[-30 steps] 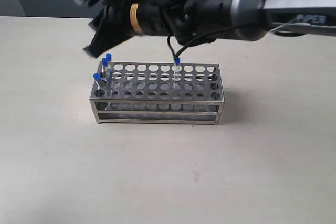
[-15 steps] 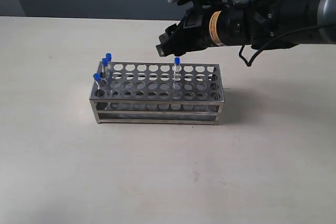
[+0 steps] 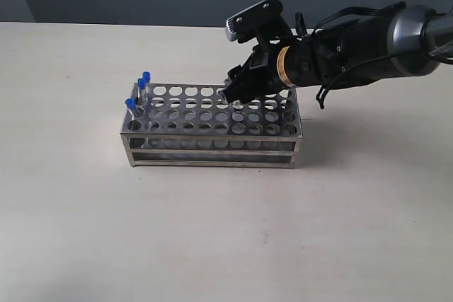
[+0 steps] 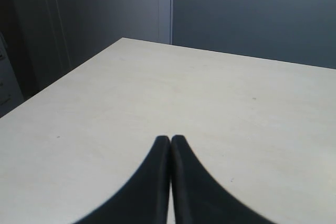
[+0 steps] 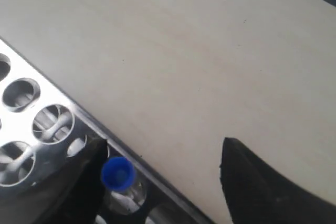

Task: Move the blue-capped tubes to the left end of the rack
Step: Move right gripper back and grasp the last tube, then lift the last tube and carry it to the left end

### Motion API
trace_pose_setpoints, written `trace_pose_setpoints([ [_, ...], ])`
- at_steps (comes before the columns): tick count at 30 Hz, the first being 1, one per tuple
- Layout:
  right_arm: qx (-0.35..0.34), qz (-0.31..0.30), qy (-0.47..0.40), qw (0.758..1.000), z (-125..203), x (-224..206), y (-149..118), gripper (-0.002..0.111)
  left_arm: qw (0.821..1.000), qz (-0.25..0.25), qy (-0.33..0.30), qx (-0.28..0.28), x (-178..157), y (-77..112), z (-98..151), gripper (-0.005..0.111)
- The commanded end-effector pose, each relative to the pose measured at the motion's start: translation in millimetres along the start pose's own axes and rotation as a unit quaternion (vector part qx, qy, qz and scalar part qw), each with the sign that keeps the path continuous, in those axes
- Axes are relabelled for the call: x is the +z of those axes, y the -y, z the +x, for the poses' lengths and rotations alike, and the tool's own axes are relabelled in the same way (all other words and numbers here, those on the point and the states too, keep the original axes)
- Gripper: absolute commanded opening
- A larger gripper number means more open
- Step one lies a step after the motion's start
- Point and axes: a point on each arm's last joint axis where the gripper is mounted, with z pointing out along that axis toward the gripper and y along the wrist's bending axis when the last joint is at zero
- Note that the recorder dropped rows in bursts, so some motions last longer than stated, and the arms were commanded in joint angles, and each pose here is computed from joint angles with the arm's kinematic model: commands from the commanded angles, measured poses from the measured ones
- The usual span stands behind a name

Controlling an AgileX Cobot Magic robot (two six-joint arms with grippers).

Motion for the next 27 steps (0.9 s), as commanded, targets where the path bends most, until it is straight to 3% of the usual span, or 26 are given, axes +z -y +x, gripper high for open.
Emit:
trace_pose_setpoints([
  [1, -0.001, 0.002, -0.003, 1.0, 2, 1, 2, 0.054, 1.0, -0.001, 0.002, -0.001, 0, -0.1, -1, 0.001],
  [9, 0.003, -0.013, 0.006, 1.0, -2, -3, -1, -0.001, 1.0, -0.001, 0.002, -0.001, 0, -0.1, -1, 0.001],
  [20, -0.027, -0.016, 0.073, 0.997, -37, -46, -2, 0.0, 1.0, -0.001, 0.001, -0.001, 0, -0.2, 0, 0.001],
  [27, -0.05, -0.145, 0.124, 0.98, -57, -66, -34, 0.0, 1.0, -0.001, 0.001, -0.001, 0, -0.2, 0, 0.001],
])
